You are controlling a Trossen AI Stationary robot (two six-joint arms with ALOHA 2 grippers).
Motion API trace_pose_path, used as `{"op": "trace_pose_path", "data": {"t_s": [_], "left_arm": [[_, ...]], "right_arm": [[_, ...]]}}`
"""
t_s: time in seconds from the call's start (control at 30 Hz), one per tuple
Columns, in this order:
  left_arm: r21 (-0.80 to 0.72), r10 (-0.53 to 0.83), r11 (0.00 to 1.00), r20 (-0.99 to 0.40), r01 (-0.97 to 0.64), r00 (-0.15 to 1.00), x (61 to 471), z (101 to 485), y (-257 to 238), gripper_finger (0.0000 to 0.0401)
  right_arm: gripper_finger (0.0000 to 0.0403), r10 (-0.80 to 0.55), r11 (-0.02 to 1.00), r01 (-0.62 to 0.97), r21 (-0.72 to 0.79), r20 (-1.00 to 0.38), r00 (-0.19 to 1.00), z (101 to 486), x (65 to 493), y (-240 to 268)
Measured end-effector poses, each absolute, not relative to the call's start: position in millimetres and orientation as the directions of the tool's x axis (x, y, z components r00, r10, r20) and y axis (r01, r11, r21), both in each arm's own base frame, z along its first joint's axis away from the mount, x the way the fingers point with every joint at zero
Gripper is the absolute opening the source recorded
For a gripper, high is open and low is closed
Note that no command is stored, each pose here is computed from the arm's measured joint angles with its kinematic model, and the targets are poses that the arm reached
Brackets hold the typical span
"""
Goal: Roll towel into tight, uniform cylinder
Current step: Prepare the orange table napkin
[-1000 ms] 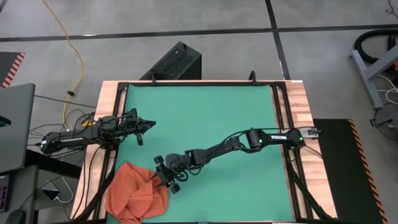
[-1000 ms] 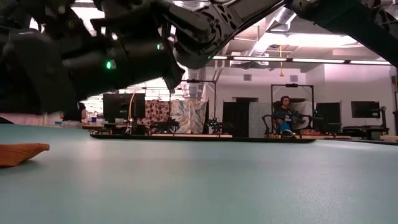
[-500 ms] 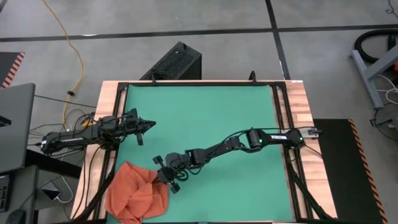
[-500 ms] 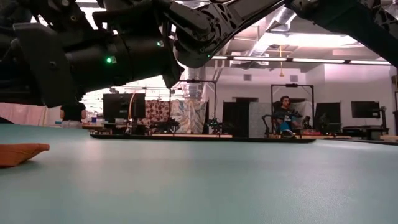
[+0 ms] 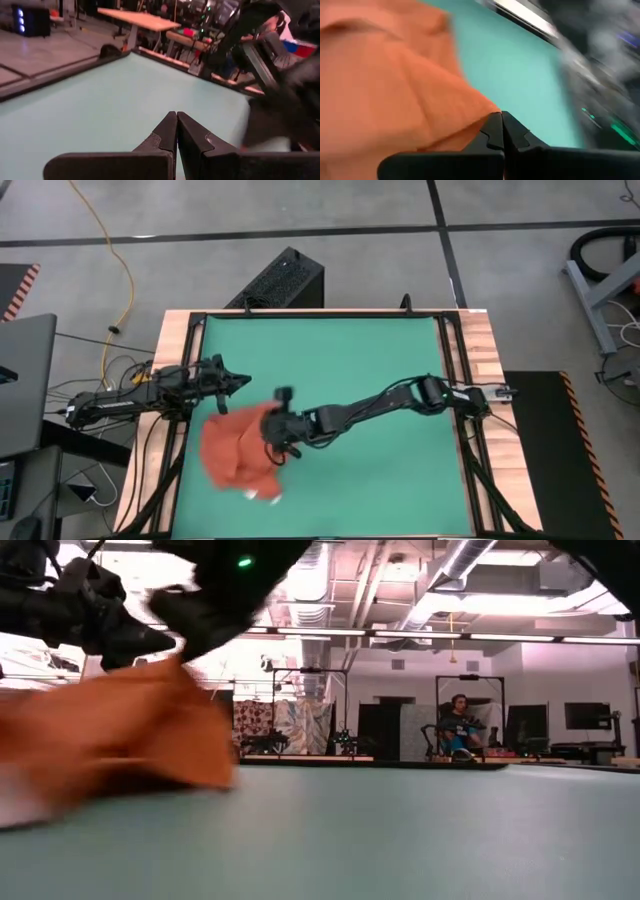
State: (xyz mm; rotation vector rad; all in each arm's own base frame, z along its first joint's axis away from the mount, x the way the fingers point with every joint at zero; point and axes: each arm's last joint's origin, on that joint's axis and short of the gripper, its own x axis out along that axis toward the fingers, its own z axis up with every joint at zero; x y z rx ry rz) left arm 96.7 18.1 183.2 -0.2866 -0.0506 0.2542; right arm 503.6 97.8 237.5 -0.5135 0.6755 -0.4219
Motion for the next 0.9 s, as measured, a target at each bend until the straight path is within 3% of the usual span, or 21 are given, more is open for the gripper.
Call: {"op": "trace_pose_path", "data": {"t_s": [0.1,0.2,0.37,0.63,0.9], "left_arm": [[-0.265,0.263,0.934,0.055,-0.24,0.963,96,187,18,0.0],[-0.233,0.263,0.943,0.082,-0.239,0.961,96,190,18,0.0],[-0.087,0.166,0.983,0.025,-0.163,0.986,99,185,15,0.0],[0.143,0.046,0.99,-0.175,-0.021,0.983,113,167,3,0.0006],[0.342,-0.031,0.932,-0.254,0.12,0.967,137,156,-14,0.0062]], "right_arm": [[0.0002,-0.725,0.656,0.342,-0.672,-0.436,0.534,256,477,87],[0.0001,-0.761,0.633,0.369,-0.68,-0.461,0.457,270,455,82],[0.0001,-0.738,0.673,0.419,-0.61,-0.517,0.433,287,438,77],[0.0,-0.726,0.687,0.414,-0.597,-0.539,0.427,290,436,72],[0.0,-0.673,0.74,0.391,-0.548,-0.602,0.43,288,438,64]]}}
